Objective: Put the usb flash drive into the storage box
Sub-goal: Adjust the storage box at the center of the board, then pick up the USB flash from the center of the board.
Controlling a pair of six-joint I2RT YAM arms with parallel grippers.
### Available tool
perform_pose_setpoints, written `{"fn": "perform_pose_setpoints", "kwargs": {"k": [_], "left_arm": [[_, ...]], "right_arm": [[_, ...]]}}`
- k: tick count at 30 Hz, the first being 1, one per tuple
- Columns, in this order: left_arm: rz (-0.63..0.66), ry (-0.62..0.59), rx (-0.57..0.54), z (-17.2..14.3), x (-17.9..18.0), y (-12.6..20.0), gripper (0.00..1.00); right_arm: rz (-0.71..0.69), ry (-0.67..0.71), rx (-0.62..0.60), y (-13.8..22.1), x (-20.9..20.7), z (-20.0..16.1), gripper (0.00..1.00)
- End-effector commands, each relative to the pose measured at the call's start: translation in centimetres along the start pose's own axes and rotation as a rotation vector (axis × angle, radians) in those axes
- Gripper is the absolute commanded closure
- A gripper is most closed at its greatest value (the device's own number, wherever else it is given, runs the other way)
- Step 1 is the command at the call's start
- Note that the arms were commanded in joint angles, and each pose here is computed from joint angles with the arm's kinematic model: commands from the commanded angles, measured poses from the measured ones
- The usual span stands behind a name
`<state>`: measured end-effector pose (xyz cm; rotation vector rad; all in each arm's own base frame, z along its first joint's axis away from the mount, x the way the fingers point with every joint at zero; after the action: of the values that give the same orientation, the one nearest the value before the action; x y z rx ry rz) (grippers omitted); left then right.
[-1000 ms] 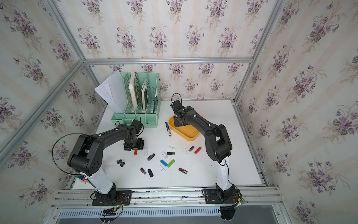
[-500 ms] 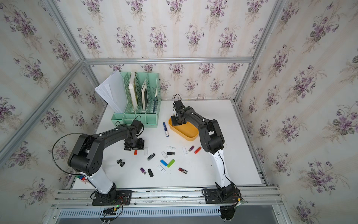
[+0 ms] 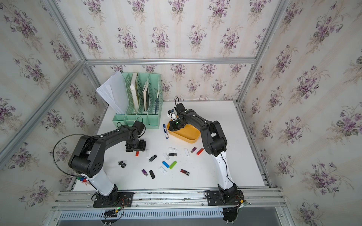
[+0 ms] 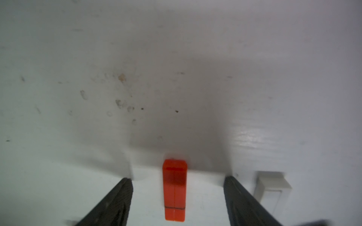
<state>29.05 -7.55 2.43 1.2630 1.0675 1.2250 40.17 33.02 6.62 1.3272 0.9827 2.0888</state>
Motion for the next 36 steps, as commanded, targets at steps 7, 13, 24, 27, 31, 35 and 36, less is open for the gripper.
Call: {"fn": "perform_pose_setpoints", "kwargs": {"k": [7, 13, 24, 27, 31, 35, 36], "left_arm": [[-0.001, -0.008, 0.020, -0.1, -0.1, -0.3, 0.22], [0.001, -0.009, 0.021, -0.2, -0.1, -0.4, 0.21], [0.028, -0.024, 0.033, -0.4, 0.1, -0.5, 0.22], [0.045, -0.014, 0.039, -0.6, 0.4, -0.7, 0.24], [0.022, -0.008, 0.034, -0.9, 0.1, -0.7, 0.24], [0.012, -0.012, 0.042, -1.1, 0.0, -0.7, 0.23], [0.006, -0.012, 0.043, -1.1, -0.1, -0.8, 0.23]], "right_arm": [[0.129, 0.097, 0.174, -0.6, 3.9, -5.0, 1.00], [0.067, 0.089, 0.163, 0.3, 4.0, -5.3, 1.00], [-0.247, -0.030, -0.280, 11.4, 4.4, -0.9, 0.55], [-0.333, -0.160, -0.309, 13.3, 2.3, -2.9, 0.52], [-0.475, -0.380, -0.309, 14.7, -2.6, -6.7, 0.48], [-0.555, -0.491, -0.270, 14.7, -4.8, -10.3, 0.44], [-0.579, -0.506, -0.264, 14.8, -5.2, -11.0, 0.43]]}}
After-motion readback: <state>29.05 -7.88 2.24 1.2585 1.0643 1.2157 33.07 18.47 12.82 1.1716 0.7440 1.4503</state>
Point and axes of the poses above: each gripper's point midway between its finger pads, its own y axis back along the fingers, its own x axis along the line the jaws close on, z = x × y, the point moved 1 cm from there along y, back along the fingers, and after that the axes turned 9 degrees about -y, right-handed, at the moved point
